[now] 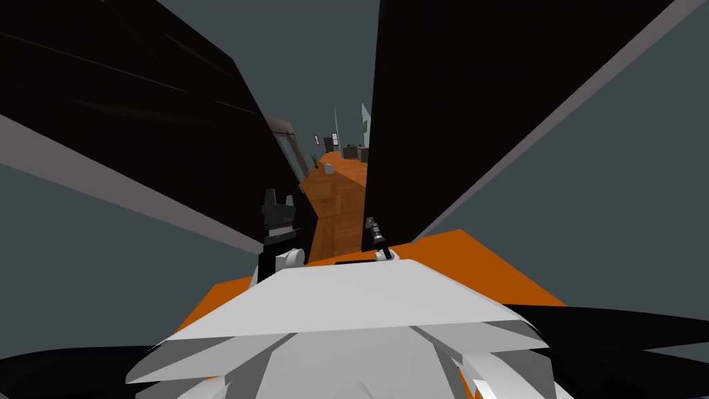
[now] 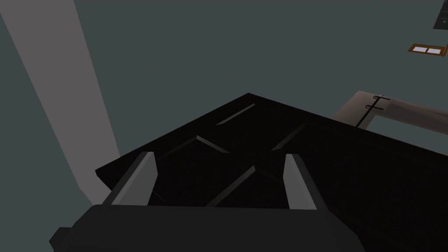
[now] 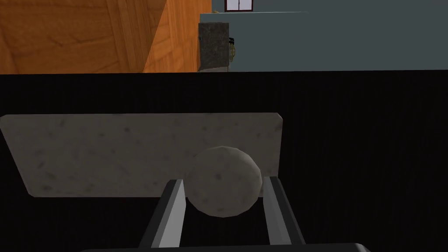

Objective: Push the door open

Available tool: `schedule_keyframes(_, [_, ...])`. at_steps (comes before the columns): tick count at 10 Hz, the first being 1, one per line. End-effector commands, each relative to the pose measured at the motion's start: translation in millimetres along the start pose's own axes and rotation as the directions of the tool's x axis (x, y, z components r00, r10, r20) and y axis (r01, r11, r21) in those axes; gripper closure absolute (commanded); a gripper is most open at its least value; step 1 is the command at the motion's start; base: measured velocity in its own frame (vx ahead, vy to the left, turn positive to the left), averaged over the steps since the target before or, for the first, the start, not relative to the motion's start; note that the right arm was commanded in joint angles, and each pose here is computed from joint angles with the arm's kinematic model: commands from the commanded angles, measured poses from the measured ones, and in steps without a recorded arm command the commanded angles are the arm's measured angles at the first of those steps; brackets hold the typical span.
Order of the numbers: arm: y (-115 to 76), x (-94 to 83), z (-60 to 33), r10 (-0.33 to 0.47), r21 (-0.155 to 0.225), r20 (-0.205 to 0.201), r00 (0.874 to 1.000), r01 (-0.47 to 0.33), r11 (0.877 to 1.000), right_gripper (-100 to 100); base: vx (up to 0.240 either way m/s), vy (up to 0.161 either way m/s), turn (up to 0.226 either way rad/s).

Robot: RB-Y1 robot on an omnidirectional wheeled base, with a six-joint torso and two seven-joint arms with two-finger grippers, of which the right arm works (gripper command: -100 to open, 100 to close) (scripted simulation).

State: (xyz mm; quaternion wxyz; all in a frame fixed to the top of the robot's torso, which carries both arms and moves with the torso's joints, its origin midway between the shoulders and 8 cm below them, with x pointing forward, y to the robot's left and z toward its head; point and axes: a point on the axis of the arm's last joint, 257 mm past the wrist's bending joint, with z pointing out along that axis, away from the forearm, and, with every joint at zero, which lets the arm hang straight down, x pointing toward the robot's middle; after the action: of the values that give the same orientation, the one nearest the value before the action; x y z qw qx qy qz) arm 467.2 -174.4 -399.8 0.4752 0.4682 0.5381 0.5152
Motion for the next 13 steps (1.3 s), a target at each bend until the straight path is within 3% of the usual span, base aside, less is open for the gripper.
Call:
schedule_keyframes(1, [5.8,-15.4,2.9,-0.014,-0.013,0.021,1.0,0.014,1.0,100,0.132,0.048,-0.018])
schedule_keyframes(5, [5.8,-47.3,1.6,-0.036,-0.011,0.069,0.997,0.037,0.999,100,0.187,0.061,-0.068])
schedule_keyframes(6, [4.9,-42.5,3.8,-0.032,-0.009,0.058,0.998,0.033,0.999,-100,-0.022,0.044,-0.032])
schedule_keyframes(9, [5.5,-41.1,4.0,-0.025,-0.011,0.057,0.998,0.026,1.0,-100,-0.189,0.014,-0.02])
schedule_keyframes(13, [7.7,-20.3,5.9,0.025,-0.017,0.052,0.998,-0.024,1.0,-100,-0.223,0.046,-0.034])
